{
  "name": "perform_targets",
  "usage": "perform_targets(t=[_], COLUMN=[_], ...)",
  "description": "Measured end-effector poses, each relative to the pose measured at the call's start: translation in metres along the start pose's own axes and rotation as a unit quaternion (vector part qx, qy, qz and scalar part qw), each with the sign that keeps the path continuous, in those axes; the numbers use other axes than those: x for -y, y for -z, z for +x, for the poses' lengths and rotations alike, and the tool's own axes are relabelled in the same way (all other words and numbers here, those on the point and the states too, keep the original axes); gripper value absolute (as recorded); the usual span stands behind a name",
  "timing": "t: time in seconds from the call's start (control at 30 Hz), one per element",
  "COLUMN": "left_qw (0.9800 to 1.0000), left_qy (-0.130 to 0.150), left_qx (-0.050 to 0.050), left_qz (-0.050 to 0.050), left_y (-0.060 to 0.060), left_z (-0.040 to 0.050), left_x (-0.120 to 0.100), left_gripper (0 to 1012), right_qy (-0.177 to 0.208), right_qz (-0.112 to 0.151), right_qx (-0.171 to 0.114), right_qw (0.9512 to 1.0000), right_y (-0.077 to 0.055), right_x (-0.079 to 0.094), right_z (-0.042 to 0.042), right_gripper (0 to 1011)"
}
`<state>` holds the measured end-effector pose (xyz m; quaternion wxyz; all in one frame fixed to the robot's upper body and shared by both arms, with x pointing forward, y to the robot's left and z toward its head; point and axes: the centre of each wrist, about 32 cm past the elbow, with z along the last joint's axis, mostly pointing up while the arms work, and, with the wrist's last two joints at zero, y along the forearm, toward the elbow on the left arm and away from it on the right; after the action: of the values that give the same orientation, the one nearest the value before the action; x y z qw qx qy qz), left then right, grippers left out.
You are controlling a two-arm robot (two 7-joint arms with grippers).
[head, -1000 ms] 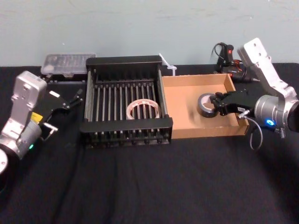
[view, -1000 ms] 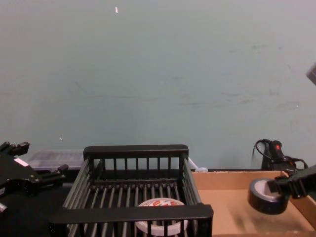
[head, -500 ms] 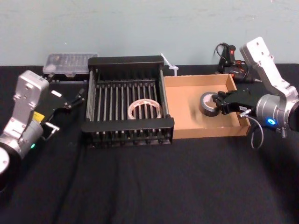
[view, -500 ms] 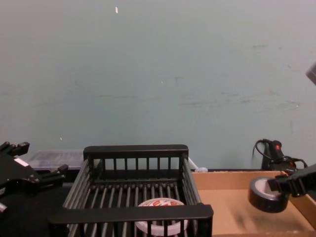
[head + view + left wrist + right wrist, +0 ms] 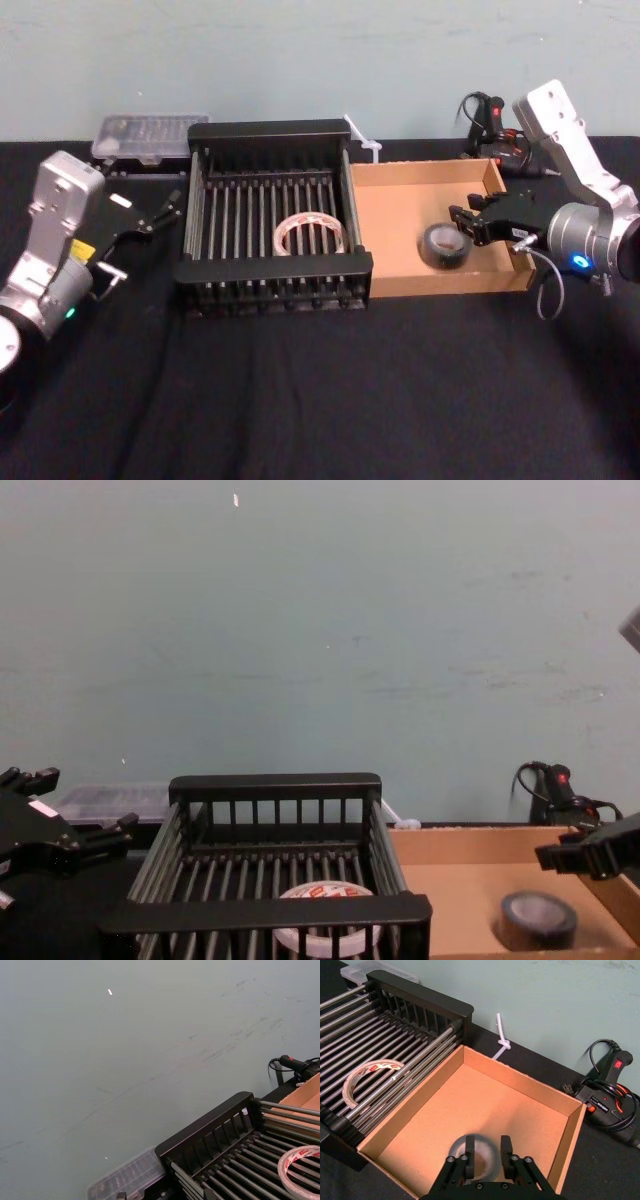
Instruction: Pick up the white tape and place it into the black box , Pick up the silver tape and place it into the brown box.
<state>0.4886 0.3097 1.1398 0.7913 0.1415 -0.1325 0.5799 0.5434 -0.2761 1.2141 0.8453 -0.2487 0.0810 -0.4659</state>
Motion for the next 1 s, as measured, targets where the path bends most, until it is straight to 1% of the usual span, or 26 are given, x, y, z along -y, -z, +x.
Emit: perform_targets(t=[0.03,0.1,0.13,0.27,0.33,0.37,0.4,0.43,0.57,0.6,0.63,0.8,1.0], left_qw=[1.0,1.0,1.0,1.0,1.0,1.0,1.0,1.0,1.0,1.0,1.0,1.0,1.0], left_qy=[0.0,0.0,0.0,0.0,0.0,0.0,0.0,0.0,0.0,0.0,0.0,0.0,0.0], left_qx=[0.0,0.0,0.0,0.0,0.0,0.0,0.0,0.0,0.0,0.0,0.0,0.0,0.0], left_qz=[0.0,0.0,0.0,0.0,0.0,0.0,0.0,0.0,0.0,0.0,0.0,0.0,0.0], left_y=[0.0,0.0,0.0,0.0,0.0,0.0,0.0,0.0,0.0,0.0,0.0,0.0,0.0], left_z=[0.0,0.0,0.0,0.0,0.0,0.0,0.0,0.0,0.0,0.0,0.0,0.0,0.0], left_x=[0.0,0.0,0.0,0.0,0.0,0.0,0.0,0.0,0.0,0.0,0.0,0.0,0.0], left_gripper=[1001,1001,1001,1001,1001,1001,1002,1001,1001,1001,1001,1001,1001], right_qy=[0.0,0.0,0.0,-0.001,-0.001,-0.001,-0.001,-0.001,-0.001,-0.001,-0.001,-0.001,-0.001], right_qz=[0.0,0.0,0.0,0.0,0.0,0.0,0.0,0.0,0.0,0.0,0.0,0.0,0.0], right_qx=[0.0,0.0,0.0,0.0,0.0,0.0,0.001,0.001,0.001,0.001,0.001,0.001,0.001], right_qw=[1.0,1.0,1.0,1.0,1.0,1.0,1.0,1.0,1.0,1.0,1.0,1.0,1.0], right_y=[0.0,0.0001,0.0001,0.0001,0.0,0.0,0.0,0.0,0.0,0.0,0.0,0.0,0.0], right_x=[0.0,0.0,0.0001,0.0001,0.0002,0.0002,0.0002,0.0002,0.0002,0.0002,0.0002,0.0002,0.0002], right_z=[0.0,-0.0001,-0.0001,-0.0001,-0.0001,-0.0001,-0.0001,-0.0001,-0.0001,-0.0001,-0.0001,-0.0001,-0.0001], right_gripper=[335,367,424,533,615,626,674,693,828,844,894,1002,1002])
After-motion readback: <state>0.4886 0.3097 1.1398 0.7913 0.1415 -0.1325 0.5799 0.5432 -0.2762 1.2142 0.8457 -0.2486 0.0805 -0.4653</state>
